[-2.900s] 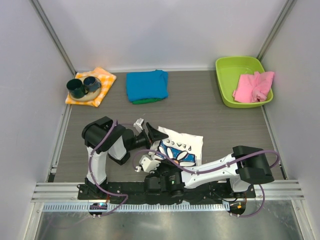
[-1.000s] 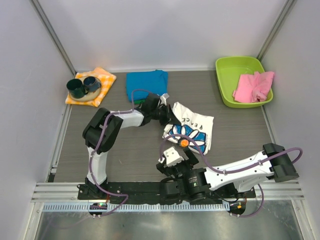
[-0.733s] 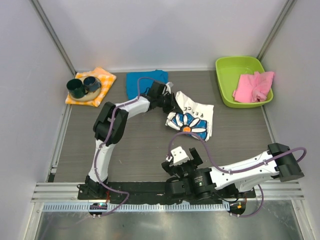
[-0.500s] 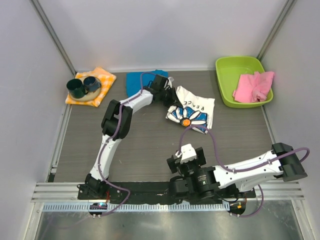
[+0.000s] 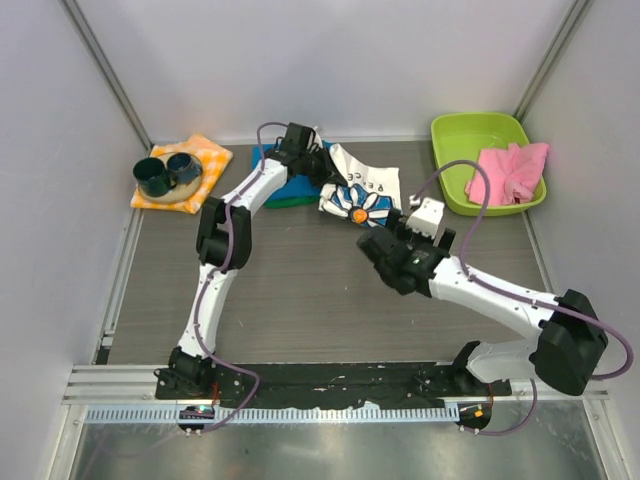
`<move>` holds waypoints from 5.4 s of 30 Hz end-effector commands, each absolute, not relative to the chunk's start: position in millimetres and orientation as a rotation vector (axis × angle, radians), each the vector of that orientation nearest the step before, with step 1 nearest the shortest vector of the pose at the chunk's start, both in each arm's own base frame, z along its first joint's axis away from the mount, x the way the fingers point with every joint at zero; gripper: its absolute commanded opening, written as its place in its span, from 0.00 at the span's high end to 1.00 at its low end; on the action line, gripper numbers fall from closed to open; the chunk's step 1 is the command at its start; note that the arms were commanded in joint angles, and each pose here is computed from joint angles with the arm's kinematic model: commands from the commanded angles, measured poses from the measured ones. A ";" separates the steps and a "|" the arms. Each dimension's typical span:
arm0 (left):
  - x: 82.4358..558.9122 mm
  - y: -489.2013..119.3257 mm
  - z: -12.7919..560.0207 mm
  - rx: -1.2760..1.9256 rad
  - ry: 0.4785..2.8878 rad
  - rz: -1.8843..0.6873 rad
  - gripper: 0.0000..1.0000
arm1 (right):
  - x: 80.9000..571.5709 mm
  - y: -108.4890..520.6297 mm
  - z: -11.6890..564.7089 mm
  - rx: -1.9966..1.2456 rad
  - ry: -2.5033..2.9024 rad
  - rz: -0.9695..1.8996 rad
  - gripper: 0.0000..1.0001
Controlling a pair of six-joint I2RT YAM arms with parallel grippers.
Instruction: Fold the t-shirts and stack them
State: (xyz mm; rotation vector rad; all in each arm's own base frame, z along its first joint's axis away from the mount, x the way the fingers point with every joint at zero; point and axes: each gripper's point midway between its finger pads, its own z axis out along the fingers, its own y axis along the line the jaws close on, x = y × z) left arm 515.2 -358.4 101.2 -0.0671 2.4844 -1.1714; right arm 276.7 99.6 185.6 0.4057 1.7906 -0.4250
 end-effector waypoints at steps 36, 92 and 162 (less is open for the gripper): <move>612.5 -222.7 241.4 -0.132 2.075 -1.281 1.00 | 359.9 162.2 77.9 0.270 2.073 -0.008 0.00; 487.2 -19.4 217.8 -0.779 1.851 -0.769 0.05 | 357.7 194.1 102.0 0.146 2.078 0.067 0.00; 525.7 -13.3 123.7 -0.738 2.125 -0.213 0.05 | 353.8 210.8 144.4 0.022 2.087 0.091 0.00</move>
